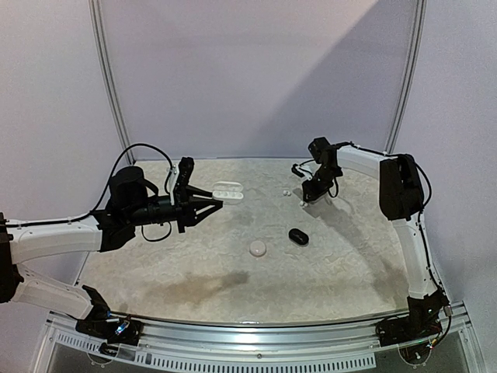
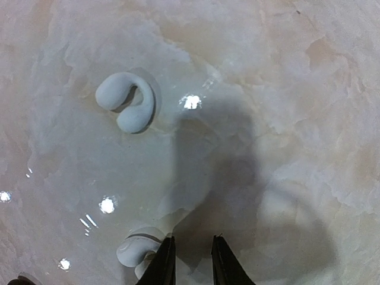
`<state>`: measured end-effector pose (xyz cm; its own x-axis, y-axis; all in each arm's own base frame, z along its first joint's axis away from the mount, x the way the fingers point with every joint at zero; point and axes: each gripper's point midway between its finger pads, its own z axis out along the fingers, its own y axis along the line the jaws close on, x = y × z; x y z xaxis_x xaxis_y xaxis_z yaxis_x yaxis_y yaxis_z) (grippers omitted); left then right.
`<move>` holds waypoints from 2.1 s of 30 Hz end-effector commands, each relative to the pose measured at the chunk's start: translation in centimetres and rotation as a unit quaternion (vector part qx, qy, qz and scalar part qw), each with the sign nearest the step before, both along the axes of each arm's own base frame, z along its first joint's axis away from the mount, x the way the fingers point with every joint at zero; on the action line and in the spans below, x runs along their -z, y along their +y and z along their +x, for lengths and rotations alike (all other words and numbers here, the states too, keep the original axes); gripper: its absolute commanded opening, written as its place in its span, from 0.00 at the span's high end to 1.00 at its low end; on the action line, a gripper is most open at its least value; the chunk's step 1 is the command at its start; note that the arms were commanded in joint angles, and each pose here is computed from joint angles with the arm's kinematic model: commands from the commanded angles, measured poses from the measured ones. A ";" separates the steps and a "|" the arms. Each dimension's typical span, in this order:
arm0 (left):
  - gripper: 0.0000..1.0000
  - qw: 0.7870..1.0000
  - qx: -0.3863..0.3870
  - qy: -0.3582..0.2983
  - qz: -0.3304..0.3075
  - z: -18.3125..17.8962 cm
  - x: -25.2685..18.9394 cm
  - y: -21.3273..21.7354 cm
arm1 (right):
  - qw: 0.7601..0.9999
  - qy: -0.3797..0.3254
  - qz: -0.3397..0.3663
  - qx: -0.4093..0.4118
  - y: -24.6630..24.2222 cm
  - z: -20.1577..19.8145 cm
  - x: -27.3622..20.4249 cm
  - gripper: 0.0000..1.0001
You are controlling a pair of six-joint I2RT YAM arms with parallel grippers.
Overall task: Insert the wireless bluetooth earbuds into the charging case
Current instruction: Move the right earbud to the center of the board, then pick up the right earbud from the center of the board.
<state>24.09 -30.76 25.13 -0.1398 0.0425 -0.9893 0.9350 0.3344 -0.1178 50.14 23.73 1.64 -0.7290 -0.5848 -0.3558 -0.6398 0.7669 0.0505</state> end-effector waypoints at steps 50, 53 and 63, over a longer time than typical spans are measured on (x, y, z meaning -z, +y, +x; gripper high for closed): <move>1.00 1.000 0.012 -0.019 0.012 -0.6 0.3 0.1 | 0.997 0.057 0.043 0.023 2.1 -4.2 -1.4 0.65; 1.00 1.000 0.013 -0.018 0.013 -0.6 0.4 0.0 | 0.995 0.067 0.071 0.009 3.1 -4.9 -1.8 0.63; 1.00 1.000 0.015 -0.020 0.013 -0.7 0.4 0.0 | 0.992 0.091 0.089 -0.009 4.1 -6.2 -1.0 0.61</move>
<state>23.94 -30.79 25.02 -0.1011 0.0612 -0.9930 0.9428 0.3245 -0.0760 44.78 26.95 2.05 -0.7889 -0.5286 -0.3135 -0.6080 0.7457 0.2727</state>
